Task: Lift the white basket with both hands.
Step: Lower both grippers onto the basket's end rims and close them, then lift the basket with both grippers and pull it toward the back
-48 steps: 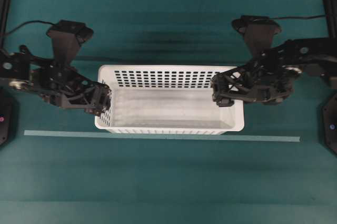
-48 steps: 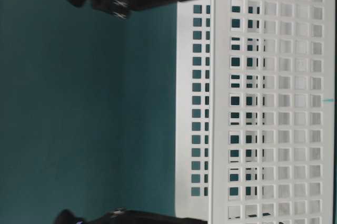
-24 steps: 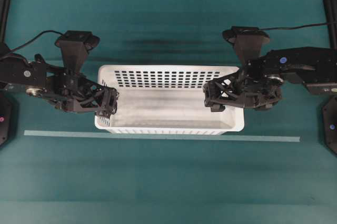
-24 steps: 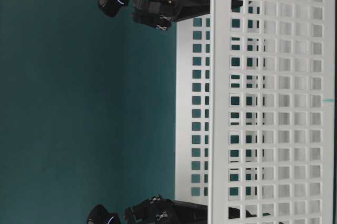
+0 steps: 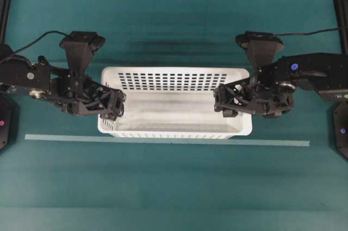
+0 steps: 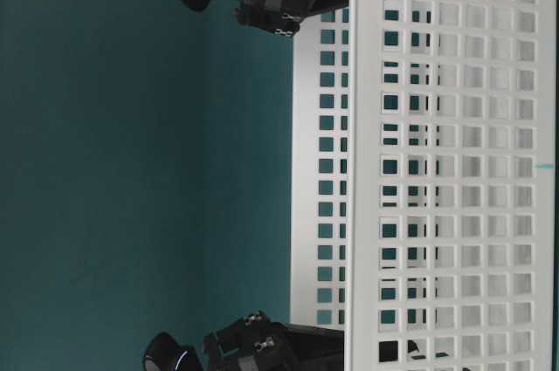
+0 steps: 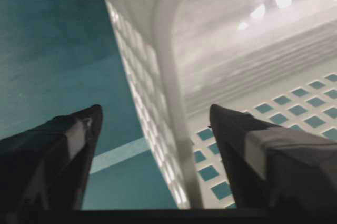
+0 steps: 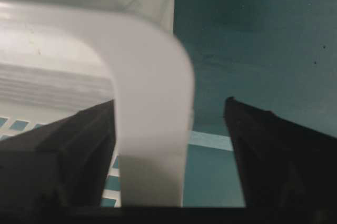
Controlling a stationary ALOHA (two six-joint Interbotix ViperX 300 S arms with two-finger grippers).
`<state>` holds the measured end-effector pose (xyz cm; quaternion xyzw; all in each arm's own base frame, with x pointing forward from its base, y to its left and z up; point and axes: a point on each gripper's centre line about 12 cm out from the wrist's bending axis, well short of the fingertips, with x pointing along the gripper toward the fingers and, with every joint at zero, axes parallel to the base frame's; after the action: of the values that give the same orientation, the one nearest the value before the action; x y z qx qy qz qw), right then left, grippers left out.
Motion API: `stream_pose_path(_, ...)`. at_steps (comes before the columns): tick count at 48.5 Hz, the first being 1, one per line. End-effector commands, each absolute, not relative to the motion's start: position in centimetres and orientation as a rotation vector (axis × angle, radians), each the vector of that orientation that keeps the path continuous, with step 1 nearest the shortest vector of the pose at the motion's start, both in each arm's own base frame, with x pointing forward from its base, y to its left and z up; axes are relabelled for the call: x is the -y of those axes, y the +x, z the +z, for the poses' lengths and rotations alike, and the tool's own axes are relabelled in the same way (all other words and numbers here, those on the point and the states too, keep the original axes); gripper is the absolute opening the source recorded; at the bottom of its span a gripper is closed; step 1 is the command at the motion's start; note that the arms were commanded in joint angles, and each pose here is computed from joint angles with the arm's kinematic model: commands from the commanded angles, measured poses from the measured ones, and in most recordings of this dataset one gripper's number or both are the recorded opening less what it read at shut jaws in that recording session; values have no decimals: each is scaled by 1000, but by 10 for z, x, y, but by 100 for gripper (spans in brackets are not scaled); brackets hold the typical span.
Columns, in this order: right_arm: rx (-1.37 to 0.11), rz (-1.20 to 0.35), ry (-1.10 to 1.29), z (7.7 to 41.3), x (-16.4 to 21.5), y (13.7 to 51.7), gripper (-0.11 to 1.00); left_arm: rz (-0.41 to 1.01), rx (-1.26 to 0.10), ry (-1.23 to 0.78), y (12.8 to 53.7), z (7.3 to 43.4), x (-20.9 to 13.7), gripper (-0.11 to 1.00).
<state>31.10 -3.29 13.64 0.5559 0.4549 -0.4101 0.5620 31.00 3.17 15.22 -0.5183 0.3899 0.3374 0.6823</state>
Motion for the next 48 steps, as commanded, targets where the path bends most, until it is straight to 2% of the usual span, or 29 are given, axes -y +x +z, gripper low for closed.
stream_pose_path(1,-1071,-964,1311,132,31,314,70,759,-873,-1163,315,151,-33,79)
stream_pose_path(5,-1073,-964,1311,133,31,314,51,761,-880,-1159,314,149,-32,62)
stream_pose_path(10,-1082,-962,1306,133,29,314,23,763,-882,-1159,313,149,-32,32)
stream_pose_path(12,-1084,-964,1306,132,29,313,18,761,-881,-1157,313,149,-32,25)
stream_pose_path(35,-1080,-958,1306,133,29,315,18,760,-880,-1158,314,150,-32,25)
stream_pose_path(48,-1033,-911,1328,170,29,320,18,733,-851,-1160,317,179,-30,21)
